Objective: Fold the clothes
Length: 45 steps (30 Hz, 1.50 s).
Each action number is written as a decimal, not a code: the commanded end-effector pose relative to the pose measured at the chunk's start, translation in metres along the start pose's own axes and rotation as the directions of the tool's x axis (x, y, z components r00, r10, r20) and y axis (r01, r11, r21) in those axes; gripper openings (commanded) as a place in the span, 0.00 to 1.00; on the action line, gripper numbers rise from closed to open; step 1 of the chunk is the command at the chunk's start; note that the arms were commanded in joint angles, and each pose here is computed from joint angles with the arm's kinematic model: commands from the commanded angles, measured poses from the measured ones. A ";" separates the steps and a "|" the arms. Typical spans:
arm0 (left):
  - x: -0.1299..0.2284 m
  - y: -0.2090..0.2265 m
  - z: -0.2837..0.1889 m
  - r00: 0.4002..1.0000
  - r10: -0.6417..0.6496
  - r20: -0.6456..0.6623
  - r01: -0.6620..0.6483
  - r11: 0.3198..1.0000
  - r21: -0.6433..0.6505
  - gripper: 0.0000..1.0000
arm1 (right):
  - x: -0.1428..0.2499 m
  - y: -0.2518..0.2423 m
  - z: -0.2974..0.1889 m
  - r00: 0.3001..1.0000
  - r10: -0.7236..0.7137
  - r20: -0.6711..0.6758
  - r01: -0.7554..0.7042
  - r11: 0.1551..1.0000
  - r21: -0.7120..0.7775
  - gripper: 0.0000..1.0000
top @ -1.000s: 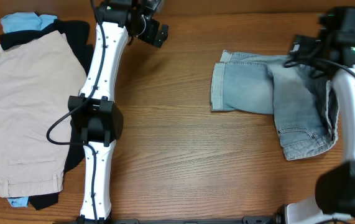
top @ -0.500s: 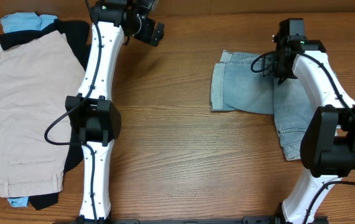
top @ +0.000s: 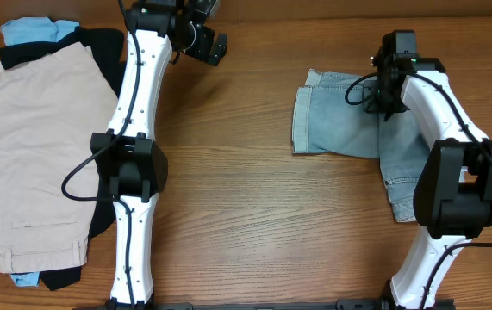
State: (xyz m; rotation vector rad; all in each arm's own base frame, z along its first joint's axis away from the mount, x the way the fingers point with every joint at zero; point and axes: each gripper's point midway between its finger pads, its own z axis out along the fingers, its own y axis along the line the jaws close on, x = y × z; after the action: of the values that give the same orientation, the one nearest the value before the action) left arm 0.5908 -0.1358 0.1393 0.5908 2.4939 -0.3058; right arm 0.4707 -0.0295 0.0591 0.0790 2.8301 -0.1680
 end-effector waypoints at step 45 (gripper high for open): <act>0.009 0.110 -0.072 0.971 -0.220 0.094 0.231 0.964 -0.131 1.00 | 0.183 0.236 -0.258 0.629 -0.775 0.055 0.673 0.508 -0.538 0.97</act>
State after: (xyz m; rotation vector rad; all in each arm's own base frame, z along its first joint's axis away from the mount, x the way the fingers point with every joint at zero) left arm 0.6015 -0.0100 0.1722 0.2335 2.5101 -0.2311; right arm 0.2498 0.2402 0.2280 -1.2361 2.7832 0.4275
